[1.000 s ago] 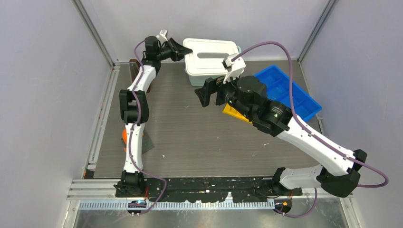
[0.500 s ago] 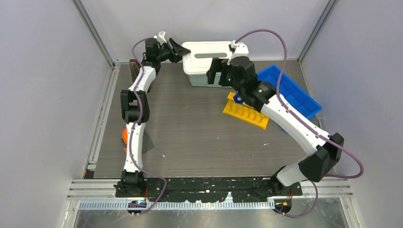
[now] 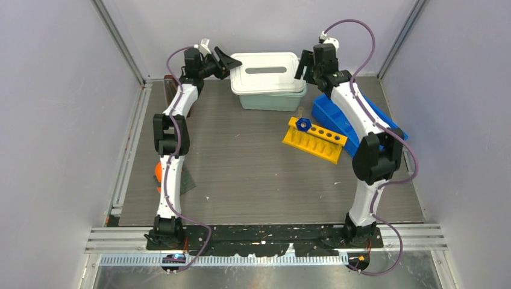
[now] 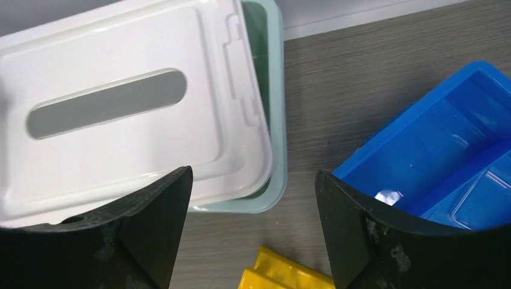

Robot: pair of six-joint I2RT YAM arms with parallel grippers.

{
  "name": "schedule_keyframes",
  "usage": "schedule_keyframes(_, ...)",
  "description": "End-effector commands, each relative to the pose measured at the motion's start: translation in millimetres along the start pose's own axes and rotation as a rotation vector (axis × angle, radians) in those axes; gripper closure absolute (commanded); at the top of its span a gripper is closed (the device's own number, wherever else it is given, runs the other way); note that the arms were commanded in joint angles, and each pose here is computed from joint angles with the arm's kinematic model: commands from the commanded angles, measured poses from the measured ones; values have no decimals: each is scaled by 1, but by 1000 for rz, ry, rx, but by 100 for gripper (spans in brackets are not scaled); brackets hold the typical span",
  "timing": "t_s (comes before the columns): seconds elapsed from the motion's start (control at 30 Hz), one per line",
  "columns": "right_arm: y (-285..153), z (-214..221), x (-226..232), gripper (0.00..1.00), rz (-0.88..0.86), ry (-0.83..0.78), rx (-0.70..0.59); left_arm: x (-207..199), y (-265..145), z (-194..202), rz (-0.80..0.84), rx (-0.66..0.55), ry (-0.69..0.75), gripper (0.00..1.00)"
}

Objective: Organize the chemistry lab equipment

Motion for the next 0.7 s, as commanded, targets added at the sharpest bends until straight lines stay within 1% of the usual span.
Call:
schedule_keyframes(0.0,24,-2,-10,19,9,-37,48,-20,4,-6,60,-20,91,40)
schedule_keyframes(0.13,48,1,-12,19,9,-70,75,-18,7,2,59,-5,92,40)
schedule_keyframes(0.27,66,-3,-16,17,33,-75,71,-18,8,5,58,4,100,40)
schedule_keyframes(0.43,90,9,-21,17,67,-67,86,-19,6,6,55,10,119,40)
schedule_keyframes(0.5,96,14,-23,21,76,-57,97,-21,5,6,53,10,131,39)
schedule_keyframes(0.63,103,24,-27,36,89,-37,115,-27,2,2,48,-1,152,39)
schedule_keyframes(0.67,103,27,-28,38,93,-33,120,-30,1,1,45,-7,162,39)
Point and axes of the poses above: each gripper's point midway between its finger pads, its own y axis out along the fingers, its own x axis along the line the jaws close on, z = x × y, the point moved 2 cm from there along -y, back along the fingers, and after that the axes turned 4 degrees about -y, right-handed, at the moved point
